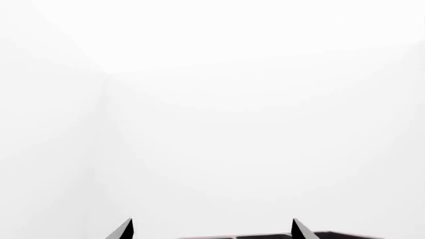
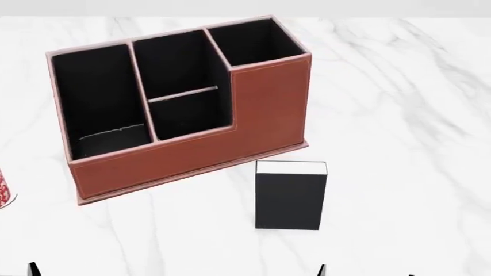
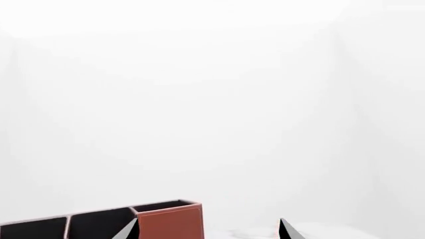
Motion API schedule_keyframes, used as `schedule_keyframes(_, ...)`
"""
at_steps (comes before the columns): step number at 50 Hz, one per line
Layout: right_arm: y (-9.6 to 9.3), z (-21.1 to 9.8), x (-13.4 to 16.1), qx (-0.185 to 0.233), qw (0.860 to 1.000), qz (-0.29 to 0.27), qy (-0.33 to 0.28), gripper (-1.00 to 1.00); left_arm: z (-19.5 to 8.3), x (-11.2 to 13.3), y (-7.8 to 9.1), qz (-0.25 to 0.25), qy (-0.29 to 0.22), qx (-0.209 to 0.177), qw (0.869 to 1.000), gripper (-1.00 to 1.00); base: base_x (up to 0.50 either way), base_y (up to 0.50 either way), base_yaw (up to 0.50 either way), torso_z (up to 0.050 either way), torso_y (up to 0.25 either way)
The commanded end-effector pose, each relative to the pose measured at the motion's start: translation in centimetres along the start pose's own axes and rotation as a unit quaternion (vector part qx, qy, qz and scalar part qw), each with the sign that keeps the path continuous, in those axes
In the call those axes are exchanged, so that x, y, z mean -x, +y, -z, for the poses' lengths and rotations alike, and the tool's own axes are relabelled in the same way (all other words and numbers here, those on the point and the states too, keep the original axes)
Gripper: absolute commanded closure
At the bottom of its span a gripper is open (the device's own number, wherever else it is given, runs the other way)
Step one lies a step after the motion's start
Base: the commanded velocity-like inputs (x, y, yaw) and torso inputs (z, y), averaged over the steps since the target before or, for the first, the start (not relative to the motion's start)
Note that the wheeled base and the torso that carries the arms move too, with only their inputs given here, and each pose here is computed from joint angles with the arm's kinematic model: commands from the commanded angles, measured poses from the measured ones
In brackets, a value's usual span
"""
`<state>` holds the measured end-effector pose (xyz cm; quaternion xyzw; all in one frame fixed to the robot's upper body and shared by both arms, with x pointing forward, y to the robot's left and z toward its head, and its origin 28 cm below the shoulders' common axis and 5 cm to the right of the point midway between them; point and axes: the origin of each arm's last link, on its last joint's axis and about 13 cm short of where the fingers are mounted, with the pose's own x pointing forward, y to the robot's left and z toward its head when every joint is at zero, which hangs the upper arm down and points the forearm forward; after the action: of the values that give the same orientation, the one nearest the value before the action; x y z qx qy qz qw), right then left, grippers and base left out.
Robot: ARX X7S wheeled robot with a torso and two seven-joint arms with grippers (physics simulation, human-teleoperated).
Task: Pick up the book and place it in the back compartment of the caddy.
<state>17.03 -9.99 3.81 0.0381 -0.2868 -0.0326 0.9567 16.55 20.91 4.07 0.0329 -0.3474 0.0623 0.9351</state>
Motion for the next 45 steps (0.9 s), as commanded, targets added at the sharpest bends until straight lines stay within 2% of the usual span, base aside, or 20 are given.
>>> schedule_keyframes(1,-0.02,-0.03,0.01,-0.001,1.000,0.000,0.000,-1.00,0.01,-0.01,0.00,0.001,0.000,0.000,1.000,-1.00,0.00,-0.16,0.00,0.000,0.000)
schedule_keyframes(29,0.00,-0.22,0.14,-0.006,1.000,0.002,-0.007,-1.00,-0.01,-0.02,0.05,0.001,-0.001,0.000,1.000,-1.00,0.00,-0.16,0.00,0.000,0.000)
schedule_keyframes(45,-0.07,-0.63,0.45,-0.013,0.999,0.004,-0.035,-1.00,-0.06,0.03,0.09,0.000,-0.001,0.000,1.000,-1.00,0.07,0.00,0.00,0.000,0.000)
